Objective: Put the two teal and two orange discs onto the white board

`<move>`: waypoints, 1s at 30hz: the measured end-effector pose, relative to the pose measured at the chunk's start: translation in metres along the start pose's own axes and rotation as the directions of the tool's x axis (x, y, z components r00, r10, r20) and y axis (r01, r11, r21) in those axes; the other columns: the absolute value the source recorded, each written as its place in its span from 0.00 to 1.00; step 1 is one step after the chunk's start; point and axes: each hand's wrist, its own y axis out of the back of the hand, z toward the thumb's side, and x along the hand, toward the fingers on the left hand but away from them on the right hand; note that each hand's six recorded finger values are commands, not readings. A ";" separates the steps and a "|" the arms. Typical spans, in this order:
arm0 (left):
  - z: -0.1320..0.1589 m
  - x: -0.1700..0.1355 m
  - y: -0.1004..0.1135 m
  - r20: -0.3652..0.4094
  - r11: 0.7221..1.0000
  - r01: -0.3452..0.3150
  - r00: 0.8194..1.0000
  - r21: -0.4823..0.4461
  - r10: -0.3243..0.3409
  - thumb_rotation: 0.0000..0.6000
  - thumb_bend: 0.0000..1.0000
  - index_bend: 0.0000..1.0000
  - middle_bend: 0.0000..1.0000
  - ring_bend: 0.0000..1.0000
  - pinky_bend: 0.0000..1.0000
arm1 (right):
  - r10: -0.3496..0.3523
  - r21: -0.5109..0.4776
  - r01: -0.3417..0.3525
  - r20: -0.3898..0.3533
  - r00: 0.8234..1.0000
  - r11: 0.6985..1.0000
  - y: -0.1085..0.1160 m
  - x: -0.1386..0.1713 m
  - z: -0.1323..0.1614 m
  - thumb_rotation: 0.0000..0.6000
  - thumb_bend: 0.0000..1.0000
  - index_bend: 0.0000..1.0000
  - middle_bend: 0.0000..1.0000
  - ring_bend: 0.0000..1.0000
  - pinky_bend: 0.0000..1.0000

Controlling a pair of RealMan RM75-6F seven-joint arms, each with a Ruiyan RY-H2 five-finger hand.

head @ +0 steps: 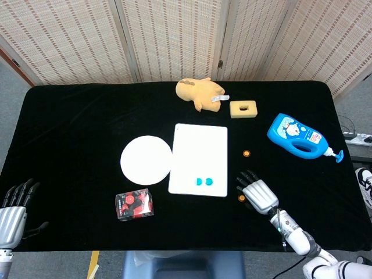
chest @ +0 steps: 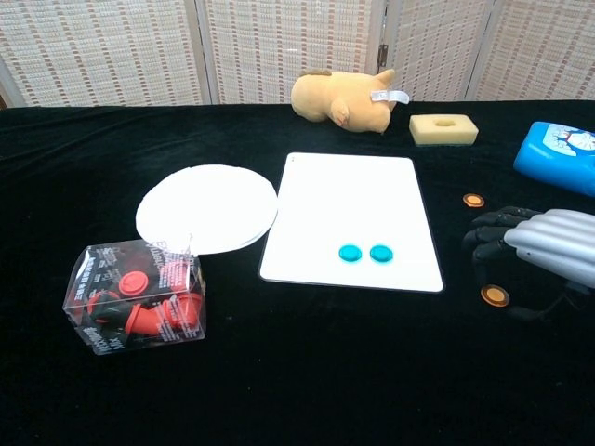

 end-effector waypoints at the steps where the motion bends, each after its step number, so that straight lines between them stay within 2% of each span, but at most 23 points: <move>1: 0.000 0.000 0.000 0.000 1.000 0.000 1.000 0.000 0.000 1.00 0.13 0.00 0.00 0.00 0.00 | 0.001 -0.001 -0.001 0.002 1.000 1.000 0.000 -0.001 0.000 1.00 0.24 0.41 0.14 0.03 0.00; 17: -0.003 -0.002 -0.001 -0.007 1.000 0.000 1.000 -0.005 0.000 1.00 0.13 0.00 0.00 0.00 0.00 | -0.013 -0.014 0.013 -0.003 1.000 1.000 0.005 -0.003 0.002 1.00 0.24 0.51 0.17 0.06 0.00; 23: -0.003 -0.004 0.001 -0.003 1.000 -0.007 1.000 -0.004 0.007 1.00 0.13 0.00 0.00 0.00 0.00 | -0.066 -0.064 0.066 -0.001 0.998 0.996 0.033 -0.010 0.001 1.00 0.24 0.51 0.17 0.06 0.00; 30: -0.001 -0.006 0.002 0.002 1.000 -0.013 1.000 -0.006 0.013 1.00 0.13 0.00 0.00 0.00 0.00 | -0.082 -0.105 0.080 -0.011 0.997 0.991 0.077 -0.048 0.008 1.00 0.24 0.51 0.16 0.05 0.00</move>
